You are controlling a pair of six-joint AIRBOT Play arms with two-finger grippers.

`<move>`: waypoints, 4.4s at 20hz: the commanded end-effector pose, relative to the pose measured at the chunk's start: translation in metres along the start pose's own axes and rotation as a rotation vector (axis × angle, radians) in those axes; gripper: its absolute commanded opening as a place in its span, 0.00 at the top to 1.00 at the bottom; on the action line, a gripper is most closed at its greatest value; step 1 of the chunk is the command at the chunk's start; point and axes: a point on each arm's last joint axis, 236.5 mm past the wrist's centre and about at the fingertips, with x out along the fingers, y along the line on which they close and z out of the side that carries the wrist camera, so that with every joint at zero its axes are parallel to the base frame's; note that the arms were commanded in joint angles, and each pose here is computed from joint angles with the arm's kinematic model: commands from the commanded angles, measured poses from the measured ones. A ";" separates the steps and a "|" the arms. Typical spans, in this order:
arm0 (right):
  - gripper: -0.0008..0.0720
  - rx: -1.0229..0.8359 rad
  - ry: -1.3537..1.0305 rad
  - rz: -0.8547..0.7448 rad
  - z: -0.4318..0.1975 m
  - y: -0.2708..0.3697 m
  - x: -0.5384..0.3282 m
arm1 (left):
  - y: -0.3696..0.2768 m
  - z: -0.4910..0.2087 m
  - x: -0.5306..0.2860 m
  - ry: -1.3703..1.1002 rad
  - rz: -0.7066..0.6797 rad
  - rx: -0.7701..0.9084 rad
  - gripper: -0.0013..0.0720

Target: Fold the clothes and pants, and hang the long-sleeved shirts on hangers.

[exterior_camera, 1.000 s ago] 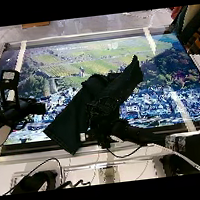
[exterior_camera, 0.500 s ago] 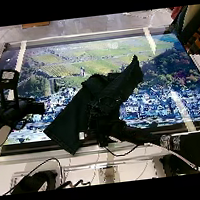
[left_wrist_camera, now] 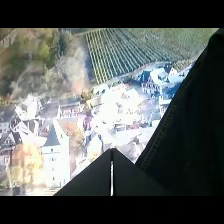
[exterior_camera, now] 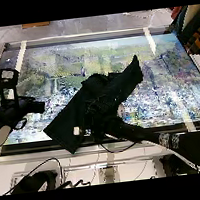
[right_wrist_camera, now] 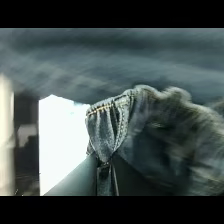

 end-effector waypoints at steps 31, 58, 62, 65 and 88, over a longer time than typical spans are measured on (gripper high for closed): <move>0.93 1.485 0.279 -0.689 -0.397 -0.263 -0.301 | -0.073 -0.226 0.021 0.634 -0.373 -0.618 0.94; 0.93 1.501 0.268 -0.667 -0.395 -0.263 -0.295 | -0.119 -0.303 0.055 0.955 -0.506 -0.672 0.13; 0.93 1.501 0.267 -0.667 -0.395 -0.263 -0.295 | -0.120 -0.293 0.061 0.902 -0.532 -0.663 0.93; 0.93 1.519 0.214 -0.658 -0.387 -0.268 -0.291 | -0.102 -0.271 0.088 0.776 -0.467 -0.676 0.95; 0.93 1.737 0.234 -0.644 -0.399 -0.254 -0.375 | 0.210 -0.041 0.137 0.359 0.074 -0.454 0.95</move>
